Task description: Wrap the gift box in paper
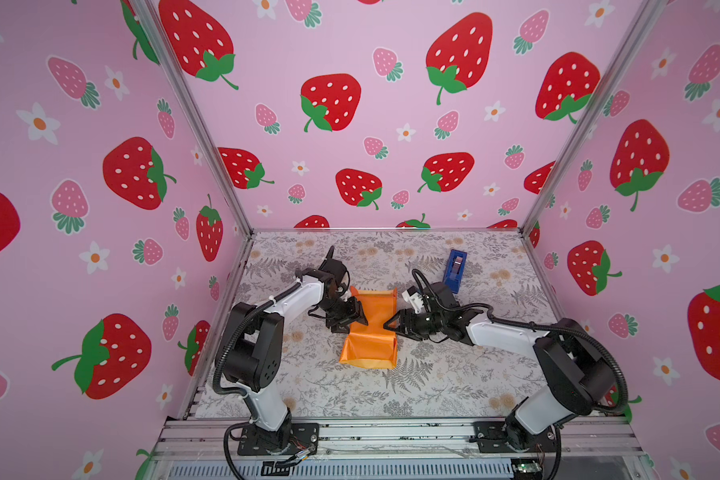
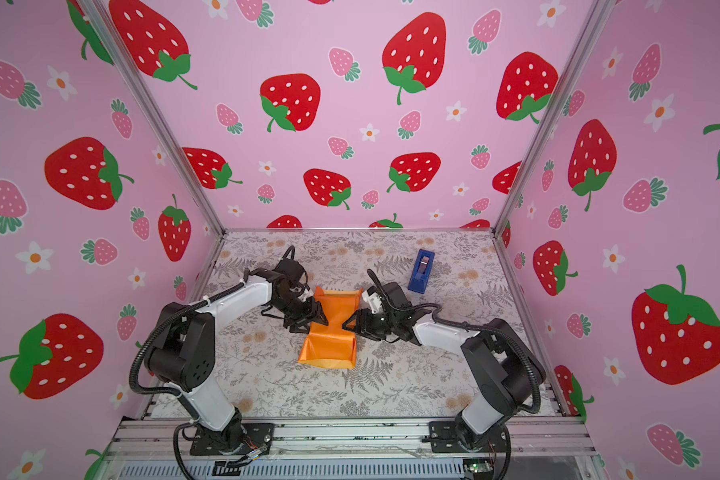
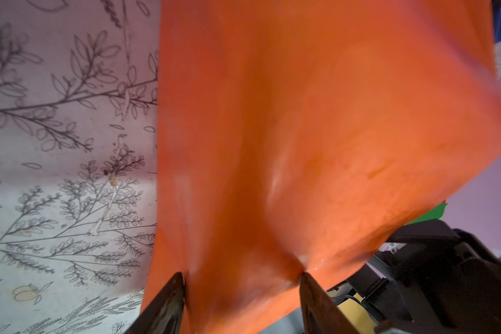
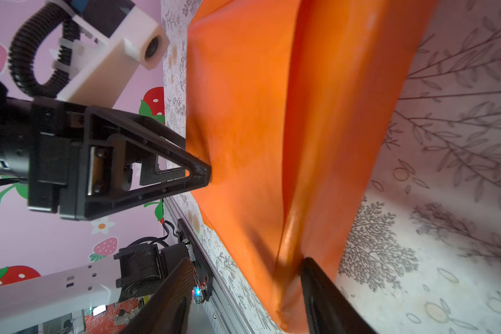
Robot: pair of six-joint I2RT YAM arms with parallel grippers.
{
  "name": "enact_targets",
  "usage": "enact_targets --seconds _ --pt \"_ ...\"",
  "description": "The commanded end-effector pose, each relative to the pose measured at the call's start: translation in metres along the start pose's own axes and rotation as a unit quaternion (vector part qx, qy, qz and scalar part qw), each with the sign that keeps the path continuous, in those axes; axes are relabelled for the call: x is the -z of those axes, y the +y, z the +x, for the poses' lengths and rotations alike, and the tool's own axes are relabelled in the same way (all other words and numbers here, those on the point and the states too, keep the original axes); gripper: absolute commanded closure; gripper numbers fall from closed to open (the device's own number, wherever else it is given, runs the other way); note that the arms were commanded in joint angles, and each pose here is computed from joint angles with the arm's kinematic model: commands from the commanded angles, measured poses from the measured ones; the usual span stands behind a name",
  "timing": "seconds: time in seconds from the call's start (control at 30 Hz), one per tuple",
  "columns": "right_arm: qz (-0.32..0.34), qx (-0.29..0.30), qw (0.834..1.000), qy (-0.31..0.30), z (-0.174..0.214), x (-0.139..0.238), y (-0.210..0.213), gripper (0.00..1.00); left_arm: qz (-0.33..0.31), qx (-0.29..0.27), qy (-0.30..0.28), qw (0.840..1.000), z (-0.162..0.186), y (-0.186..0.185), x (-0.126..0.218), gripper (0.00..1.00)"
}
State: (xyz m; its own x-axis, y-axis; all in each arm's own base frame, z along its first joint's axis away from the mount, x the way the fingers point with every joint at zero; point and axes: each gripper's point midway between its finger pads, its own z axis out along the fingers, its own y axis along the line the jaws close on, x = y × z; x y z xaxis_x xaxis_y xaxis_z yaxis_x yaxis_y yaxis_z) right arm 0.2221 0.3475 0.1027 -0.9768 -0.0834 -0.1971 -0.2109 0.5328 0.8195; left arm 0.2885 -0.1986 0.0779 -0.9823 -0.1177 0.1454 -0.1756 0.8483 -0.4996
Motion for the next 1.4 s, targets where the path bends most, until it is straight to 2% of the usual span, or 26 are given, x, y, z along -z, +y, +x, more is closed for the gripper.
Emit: enact_targets --seconds 0.0,0.17,0.3,0.5,0.57,0.6,0.67,0.83,1.0,1.17,1.27,1.37 --pt "-0.020 0.001 1.000 0.004 0.001 -0.004 0.012 0.43 0.017 0.001 -0.015 1.000 -0.005 -0.014 0.009 0.36" --pt "-0.020 0.000 1.000 0.010 0.005 -0.007 0.013 0.51 0.009 0.001 -0.012 1.000 -0.003 -0.011 0.006 0.36" --pt "-0.023 0.003 1.000 0.011 0.005 -0.006 0.016 0.53 -0.038 -0.007 -0.009 0.999 -0.002 0.003 0.001 0.36" --pt "-0.007 0.006 1.000 -0.004 -0.005 0.002 0.010 0.49 -0.092 -0.021 0.009 0.996 0.002 0.020 -0.007 0.37" --pt "0.001 0.005 1.000 -0.016 -0.013 0.007 0.005 0.49 -0.095 -0.023 0.016 0.995 0.004 0.022 -0.009 0.37" --pt "0.003 0.004 1.000 -0.019 -0.016 0.009 0.003 0.45 -0.096 -0.024 0.018 0.995 0.005 0.022 -0.010 0.37" --pt "0.006 0.005 1.000 -0.029 -0.024 0.014 0.001 0.42 -0.097 -0.027 0.021 0.995 0.006 0.022 -0.011 0.37" --pt "0.011 0.002 0.999 -0.040 -0.043 0.017 -0.011 0.41 -0.103 -0.035 0.031 0.994 0.009 0.021 -0.014 0.37" --pt "0.005 0.007 1.000 -0.026 -0.059 0.003 -0.017 0.42 -0.108 -0.040 0.036 0.993 0.011 0.023 -0.014 0.37" --pt "0.011 0.003 1.000 -0.019 -0.070 -0.010 -0.030 0.48 -0.109 -0.044 0.036 0.992 0.012 0.022 -0.012 0.37" --pt "0.012 0.001 1.000 -0.015 -0.069 -0.013 -0.034 0.57 -0.106 -0.053 0.032 0.992 0.011 0.019 -0.009 0.37" --pt "0.015 -0.001 1.000 -0.015 -0.066 -0.013 -0.036 0.61 -0.100 -0.067 0.027 0.992 0.008 0.013 -0.003 0.37"
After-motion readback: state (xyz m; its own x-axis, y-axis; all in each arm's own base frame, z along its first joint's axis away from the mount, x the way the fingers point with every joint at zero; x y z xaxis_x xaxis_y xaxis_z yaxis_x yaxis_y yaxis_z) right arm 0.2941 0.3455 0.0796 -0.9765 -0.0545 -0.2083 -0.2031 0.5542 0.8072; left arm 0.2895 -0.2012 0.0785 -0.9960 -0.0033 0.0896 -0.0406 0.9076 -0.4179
